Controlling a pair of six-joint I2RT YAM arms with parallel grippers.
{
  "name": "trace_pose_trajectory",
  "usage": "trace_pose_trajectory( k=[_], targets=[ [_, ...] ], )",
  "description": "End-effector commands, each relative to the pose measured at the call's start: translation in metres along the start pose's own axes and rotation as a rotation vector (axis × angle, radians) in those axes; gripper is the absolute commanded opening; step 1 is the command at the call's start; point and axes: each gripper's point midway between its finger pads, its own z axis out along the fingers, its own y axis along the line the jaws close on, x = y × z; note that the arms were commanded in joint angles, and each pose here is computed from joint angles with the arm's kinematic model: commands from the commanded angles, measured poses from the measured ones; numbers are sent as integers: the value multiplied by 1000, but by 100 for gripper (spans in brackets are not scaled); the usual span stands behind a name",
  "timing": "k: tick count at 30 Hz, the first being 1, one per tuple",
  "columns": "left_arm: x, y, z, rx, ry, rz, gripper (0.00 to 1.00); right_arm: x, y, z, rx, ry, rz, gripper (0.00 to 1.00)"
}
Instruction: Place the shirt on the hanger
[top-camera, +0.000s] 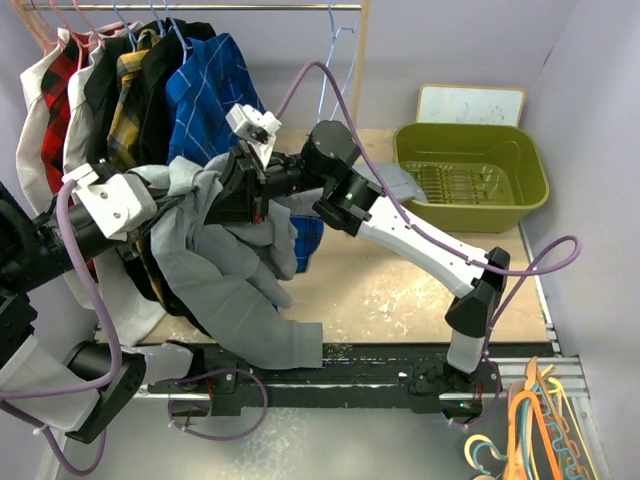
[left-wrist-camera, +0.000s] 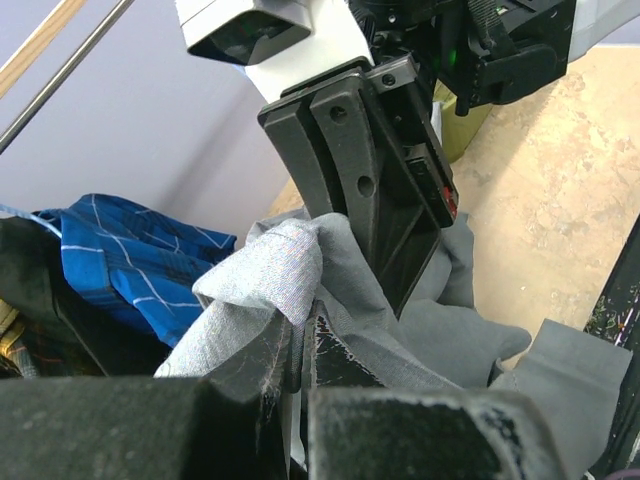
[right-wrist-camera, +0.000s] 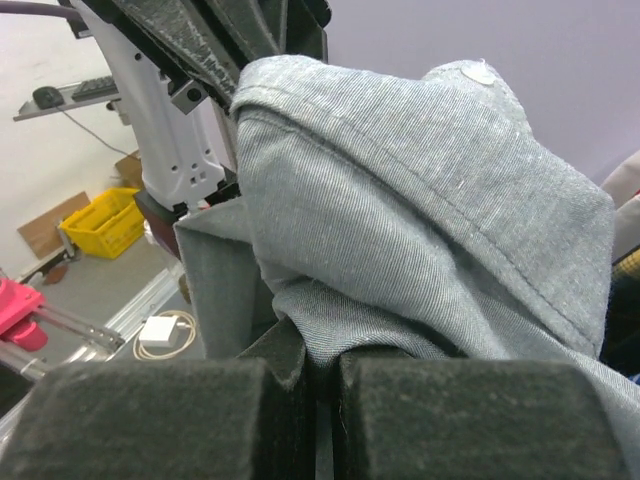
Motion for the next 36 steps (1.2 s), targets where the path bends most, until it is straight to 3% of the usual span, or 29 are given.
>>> trace_pose_trajectory(
  k=[1,7,9,12,14,16,17,18,20,22,26,30,36],
  targets=[
    [1,12,8,-43,8,-23,0,-35,23,-20,-21,-77,-103,0],
    [41,23,59,-14,109,-148,0,43,-56,-132,379,-102,138,1],
    [57,20,78,13,141,-193,0,64,-65,-165,513,-106,168,21],
    [75,10,105,78,164,-267,0,95,-68,-196,690,-38,171,66],
    [87,3,123,116,180,-325,0,106,-70,-217,822,4,173,77],
    [100,5,140,102,208,-393,0,89,-72,-244,997,-19,94,97],
    [108,8,148,79,227,-427,0,85,-69,-256,1074,-19,81,100],
    [116,13,154,47,250,-465,0,78,-68,-274,1191,-29,59,100],
    [129,25,165,-46,289,-548,0,64,-49,-283,1268,-35,-1,100],
    [135,34,169,-120,308,-616,0,59,-25,-266,1218,-2,-44,100],
    [145,50,170,-237,338,-704,0,100,-8,-208,1154,237,-46,100],
    [154,43,175,-203,357,-723,0,137,-29,-181,1222,312,-104,99],
    [153,39,172,-193,352,-725,0,114,-75,-185,1486,245,-190,98]
  ],
)
